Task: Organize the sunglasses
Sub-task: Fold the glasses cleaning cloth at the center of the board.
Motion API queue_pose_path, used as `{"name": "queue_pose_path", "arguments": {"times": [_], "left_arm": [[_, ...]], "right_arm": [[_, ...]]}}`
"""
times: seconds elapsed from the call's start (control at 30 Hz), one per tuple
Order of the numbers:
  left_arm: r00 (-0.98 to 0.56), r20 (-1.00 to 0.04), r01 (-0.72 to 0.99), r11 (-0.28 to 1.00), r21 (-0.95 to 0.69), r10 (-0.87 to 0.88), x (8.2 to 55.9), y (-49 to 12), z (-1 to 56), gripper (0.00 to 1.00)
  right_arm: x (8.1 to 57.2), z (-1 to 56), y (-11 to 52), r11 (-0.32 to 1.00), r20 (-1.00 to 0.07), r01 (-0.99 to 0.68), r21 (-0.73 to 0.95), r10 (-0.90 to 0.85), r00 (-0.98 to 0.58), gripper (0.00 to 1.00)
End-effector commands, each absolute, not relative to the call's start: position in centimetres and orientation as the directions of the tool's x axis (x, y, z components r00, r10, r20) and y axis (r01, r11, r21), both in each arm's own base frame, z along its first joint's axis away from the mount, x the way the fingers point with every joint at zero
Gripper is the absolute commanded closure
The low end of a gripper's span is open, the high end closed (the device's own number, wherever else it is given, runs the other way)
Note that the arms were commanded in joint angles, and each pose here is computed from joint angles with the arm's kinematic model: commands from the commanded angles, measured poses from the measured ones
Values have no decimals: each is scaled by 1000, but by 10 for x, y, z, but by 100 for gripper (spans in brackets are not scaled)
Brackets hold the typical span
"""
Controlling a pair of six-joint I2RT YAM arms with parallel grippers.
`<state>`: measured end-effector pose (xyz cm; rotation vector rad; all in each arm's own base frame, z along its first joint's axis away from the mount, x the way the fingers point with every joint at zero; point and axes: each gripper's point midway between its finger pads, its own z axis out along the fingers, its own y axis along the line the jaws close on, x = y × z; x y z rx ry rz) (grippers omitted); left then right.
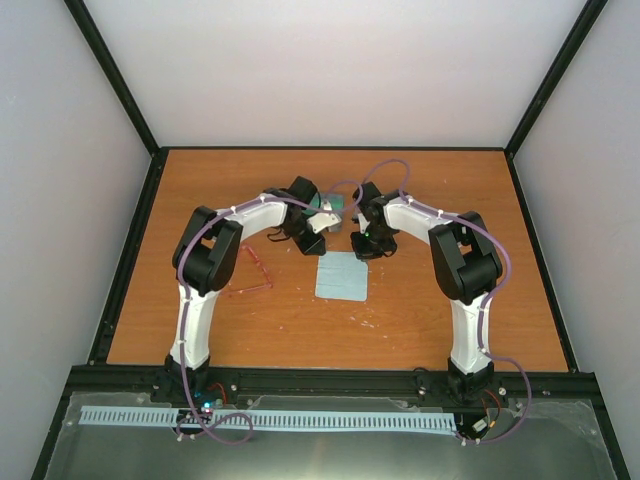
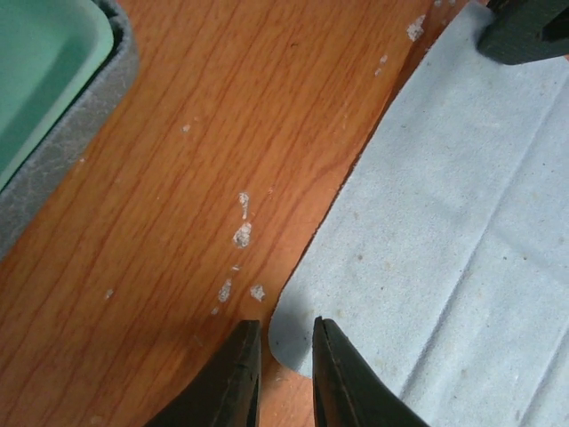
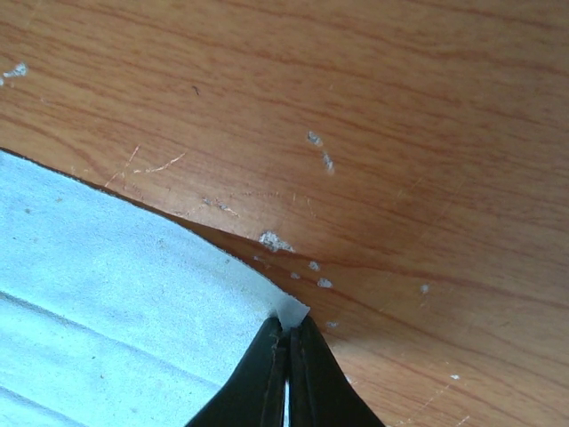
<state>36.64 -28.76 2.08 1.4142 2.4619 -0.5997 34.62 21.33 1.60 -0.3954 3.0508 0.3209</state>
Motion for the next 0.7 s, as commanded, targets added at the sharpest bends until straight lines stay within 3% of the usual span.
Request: {"name": "queue_pose_path", "arguments": {"times": [0.0,0.67], "left_arm": [[-467,-403,884,417,-210,787,367,-295,16,81],[-460,-361,887,405,-221,811,349,-293,4,99]], "right_arm": [[346,1,211,952,-40,-232,197,-229,-973,97],[349,5,214,952,-49,-219,212,-213,-976,97]]}}
